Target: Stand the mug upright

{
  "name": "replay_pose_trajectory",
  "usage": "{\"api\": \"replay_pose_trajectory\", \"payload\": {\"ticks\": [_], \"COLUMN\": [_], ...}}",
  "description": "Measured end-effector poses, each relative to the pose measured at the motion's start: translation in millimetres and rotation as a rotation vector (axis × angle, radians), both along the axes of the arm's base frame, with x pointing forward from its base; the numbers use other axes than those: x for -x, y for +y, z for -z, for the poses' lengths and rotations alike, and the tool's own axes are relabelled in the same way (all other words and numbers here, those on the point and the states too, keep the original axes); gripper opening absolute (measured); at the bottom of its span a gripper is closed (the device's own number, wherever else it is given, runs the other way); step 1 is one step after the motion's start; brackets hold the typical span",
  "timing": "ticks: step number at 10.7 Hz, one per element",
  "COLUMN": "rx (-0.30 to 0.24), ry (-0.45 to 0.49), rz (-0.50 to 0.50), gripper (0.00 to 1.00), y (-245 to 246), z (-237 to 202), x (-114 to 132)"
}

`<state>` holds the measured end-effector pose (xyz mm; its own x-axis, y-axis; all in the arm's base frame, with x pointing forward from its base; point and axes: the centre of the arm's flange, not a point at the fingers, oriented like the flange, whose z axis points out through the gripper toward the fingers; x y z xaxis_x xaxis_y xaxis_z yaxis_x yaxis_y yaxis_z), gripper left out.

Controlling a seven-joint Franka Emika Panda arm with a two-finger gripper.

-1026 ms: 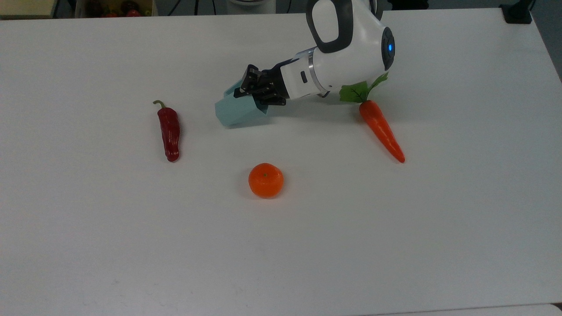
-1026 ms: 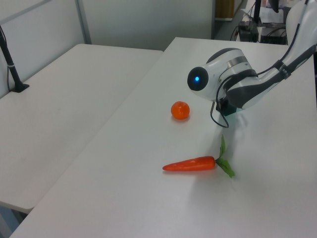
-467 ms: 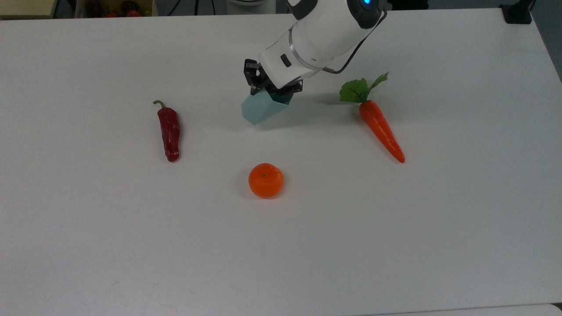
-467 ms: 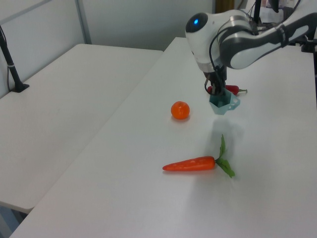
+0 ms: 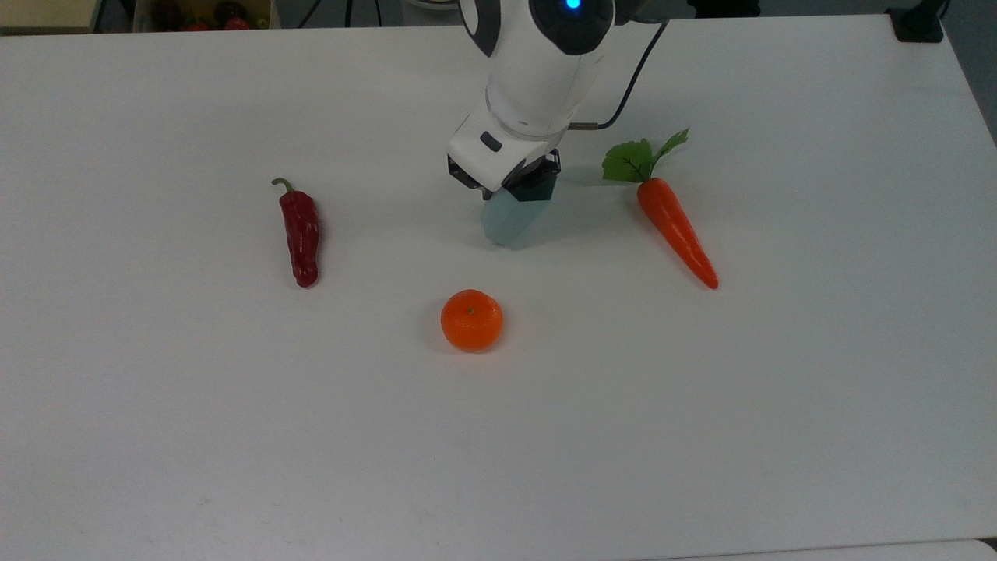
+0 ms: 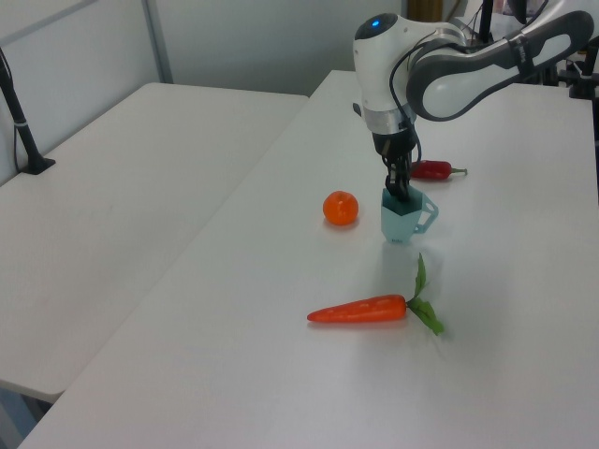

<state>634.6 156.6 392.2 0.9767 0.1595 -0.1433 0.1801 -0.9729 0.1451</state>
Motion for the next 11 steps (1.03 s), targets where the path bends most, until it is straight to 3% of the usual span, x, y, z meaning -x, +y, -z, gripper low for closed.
{"api": "replay_pose_trajectory", "payload": {"ticks": [1,3,5,7,8,10,11], "rx": [-0.034,-0.052,-0.052,-0.054,-0.055,-0.056,-0.057], "ry": [0.018,0.030,0.030,0.020,0.006,-0.048,-0.082], "rz": [-0.023,-0.039,-0.039,-0.037,-0.033,-0.010,0.011], "gripper": [0.11,0.19,0.44,0.54,0.68,0.96,1.00], "y": [-5,-13,-13,-14,-17,-32,-46], "z": [3,5,5,0,-9,-42,-66], "x": [-1,-3,-3,-4,-5,-5,-3]}}
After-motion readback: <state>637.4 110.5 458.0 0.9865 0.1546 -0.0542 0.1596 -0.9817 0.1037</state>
